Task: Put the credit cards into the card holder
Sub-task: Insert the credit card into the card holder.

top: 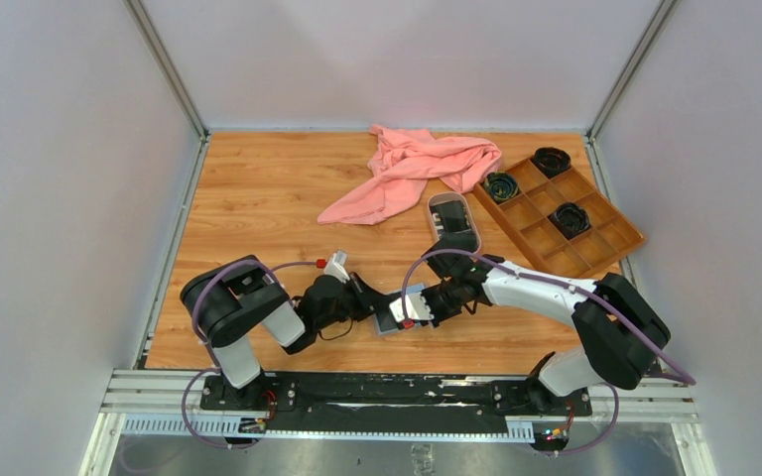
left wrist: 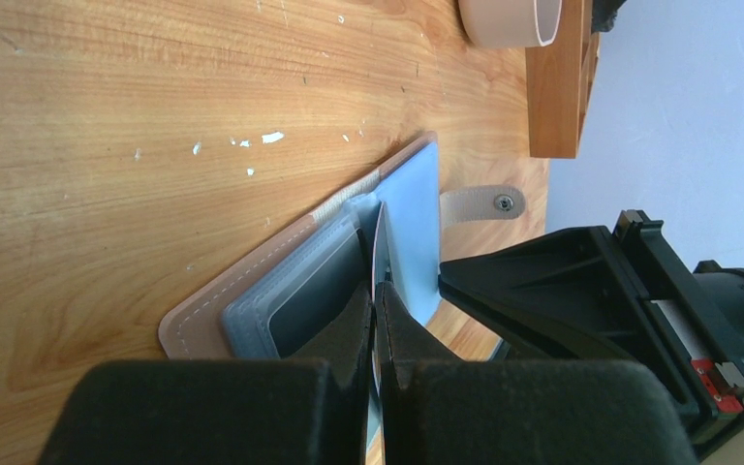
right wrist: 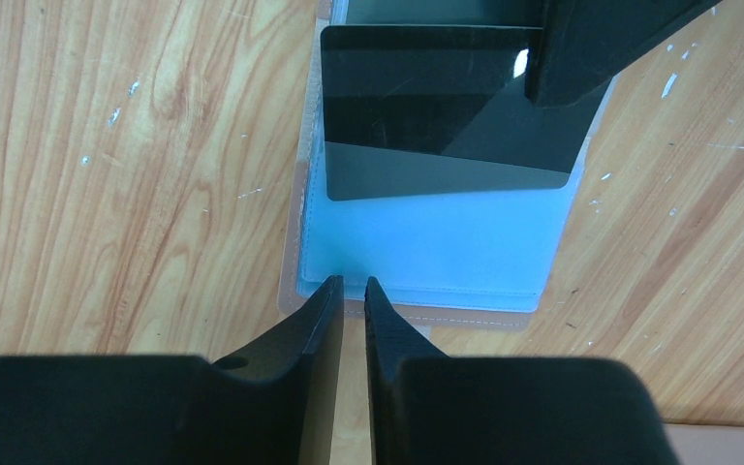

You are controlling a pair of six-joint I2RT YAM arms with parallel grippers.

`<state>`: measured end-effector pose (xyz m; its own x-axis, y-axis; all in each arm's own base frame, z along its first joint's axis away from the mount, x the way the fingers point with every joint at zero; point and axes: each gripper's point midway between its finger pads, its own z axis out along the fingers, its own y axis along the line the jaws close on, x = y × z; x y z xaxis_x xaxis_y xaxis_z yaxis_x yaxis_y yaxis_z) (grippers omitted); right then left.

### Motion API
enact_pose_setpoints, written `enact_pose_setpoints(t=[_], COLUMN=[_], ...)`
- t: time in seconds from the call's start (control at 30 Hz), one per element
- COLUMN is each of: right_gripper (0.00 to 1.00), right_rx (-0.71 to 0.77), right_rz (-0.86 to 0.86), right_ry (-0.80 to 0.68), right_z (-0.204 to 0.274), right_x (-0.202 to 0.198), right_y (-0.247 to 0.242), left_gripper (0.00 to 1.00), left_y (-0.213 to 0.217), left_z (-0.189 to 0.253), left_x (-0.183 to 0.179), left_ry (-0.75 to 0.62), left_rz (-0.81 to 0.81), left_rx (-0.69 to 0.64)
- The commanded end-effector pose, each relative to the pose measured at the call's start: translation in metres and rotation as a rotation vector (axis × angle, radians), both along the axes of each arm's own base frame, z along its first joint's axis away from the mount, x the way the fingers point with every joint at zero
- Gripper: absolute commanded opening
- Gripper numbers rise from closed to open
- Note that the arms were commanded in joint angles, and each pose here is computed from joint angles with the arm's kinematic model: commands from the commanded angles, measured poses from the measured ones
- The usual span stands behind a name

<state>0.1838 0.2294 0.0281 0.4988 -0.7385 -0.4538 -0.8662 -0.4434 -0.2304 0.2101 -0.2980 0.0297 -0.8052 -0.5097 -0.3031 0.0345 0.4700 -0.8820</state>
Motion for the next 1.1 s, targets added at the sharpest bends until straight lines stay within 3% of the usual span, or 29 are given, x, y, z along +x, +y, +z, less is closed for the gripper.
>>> enact_pose_setpoints(t=[0.0,0.3,0.5,0.73,0.8,0.9,1.07], right_gripper=[0.17,0.18,0.29,0.38,0.35,0.22,0.05], right_rx=[0.004,0.008,0.028,0.182,0.224,0.242,0.154], right_rz=[0.014,0.015,-0.023,-0.049,-0.043,-0.027,0.002], right_ry=[0.005,0.002,0.01,0.083,0.152,0.236,0.177], right_z=[0.006,0.007,0.014,0.051,0.057,0.06,0.036], right_x=[-0.005,-0.005,-0.003,-0.017,-0.027,-0.042,-0.05], right_y=[0.005,0.006,0.009,0.031,0.039,0.055,0.072], left_gripper=[0.0,0.0,0.0,0.02,0.05,0.09,0.14], left_y=[0.005,-0.01,-0.009,-0.01,-0.01,-0.01,-0.009], left_z=[-0.023,-0.023,-0.025,-0.028,-0.029,-0.028,-0.025], left_x=[-0.006,-0.002,-0.001,-0.001,-0.001,-0.001,-0.001], left_ry=[0.048,0.046,0.039,0.039,0.043,0.04,0.034], left_rz=[-0.002,-0.044,-0.052,-0.065,-0.067,-0.064,-0.063], left_rx=[0.091,0.082,0.12,0.141,0.142,0.142,0.137])
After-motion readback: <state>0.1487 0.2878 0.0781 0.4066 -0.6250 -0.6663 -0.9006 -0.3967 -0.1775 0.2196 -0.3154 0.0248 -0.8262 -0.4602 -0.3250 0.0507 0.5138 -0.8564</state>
